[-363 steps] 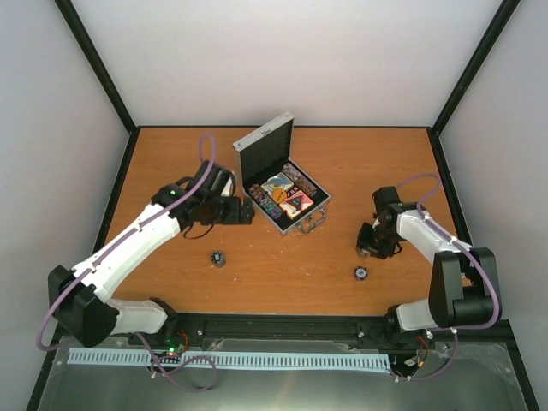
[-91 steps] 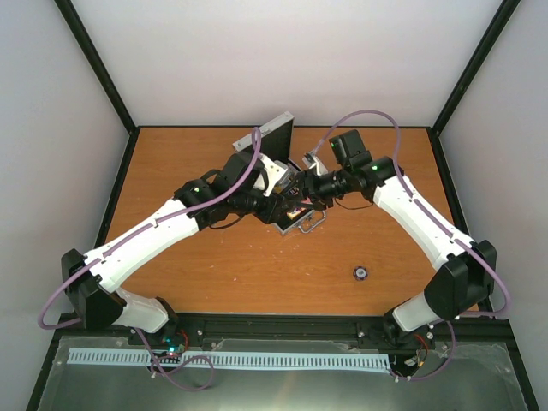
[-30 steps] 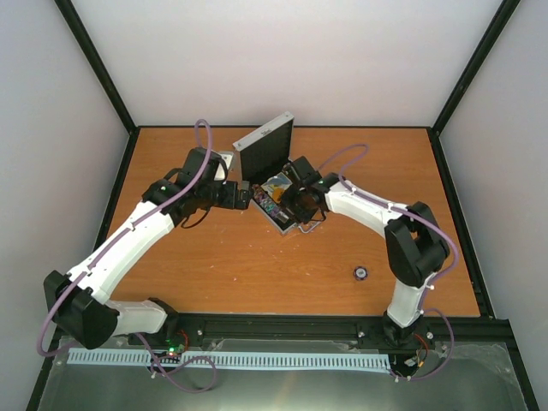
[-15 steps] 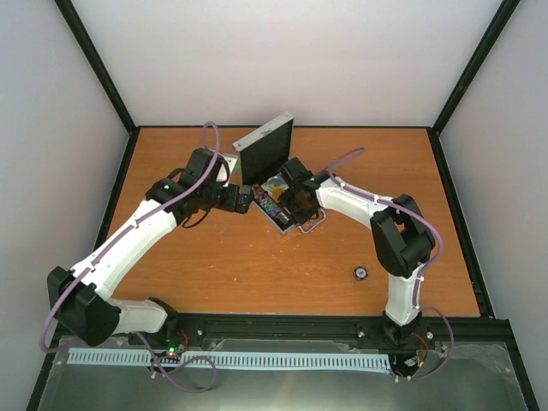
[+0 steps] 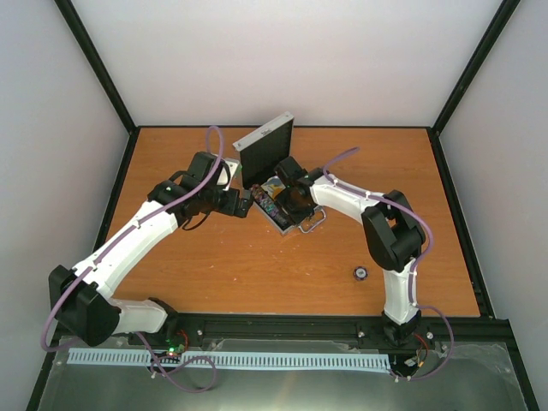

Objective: Pack up texas hold em set

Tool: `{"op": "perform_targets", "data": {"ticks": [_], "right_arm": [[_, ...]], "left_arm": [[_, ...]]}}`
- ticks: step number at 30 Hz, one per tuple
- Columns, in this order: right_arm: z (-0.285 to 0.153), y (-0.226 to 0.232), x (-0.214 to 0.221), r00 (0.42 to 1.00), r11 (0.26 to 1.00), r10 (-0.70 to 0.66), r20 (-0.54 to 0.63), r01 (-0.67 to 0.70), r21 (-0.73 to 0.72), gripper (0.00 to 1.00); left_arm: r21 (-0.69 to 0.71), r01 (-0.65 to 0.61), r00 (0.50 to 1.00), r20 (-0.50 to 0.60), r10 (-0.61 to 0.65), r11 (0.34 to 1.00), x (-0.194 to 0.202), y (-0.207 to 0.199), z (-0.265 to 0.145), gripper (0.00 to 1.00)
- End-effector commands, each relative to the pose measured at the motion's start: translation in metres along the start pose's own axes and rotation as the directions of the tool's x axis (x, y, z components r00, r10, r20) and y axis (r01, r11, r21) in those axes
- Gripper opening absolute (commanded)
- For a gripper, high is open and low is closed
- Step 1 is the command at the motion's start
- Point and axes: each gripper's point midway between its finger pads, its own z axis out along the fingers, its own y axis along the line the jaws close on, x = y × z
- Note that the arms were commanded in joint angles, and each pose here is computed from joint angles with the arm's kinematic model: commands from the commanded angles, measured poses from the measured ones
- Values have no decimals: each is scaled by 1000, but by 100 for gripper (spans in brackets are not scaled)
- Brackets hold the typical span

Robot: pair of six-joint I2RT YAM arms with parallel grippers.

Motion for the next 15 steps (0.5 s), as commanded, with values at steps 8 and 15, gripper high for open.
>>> {"op": "perform_targets", "data": {"ticks": [8,15], "right_arm": [[-20,22,2,1000,998,-11,14,12,-64,62],[-101,32,-33,970,979,-130,208,159,-128,74]], "left_arm": [[6,-13,1000,22,13,1000,-6,0,-5,100],[16,37,998,49,-38,999,-15,-3,-17,100]]}}
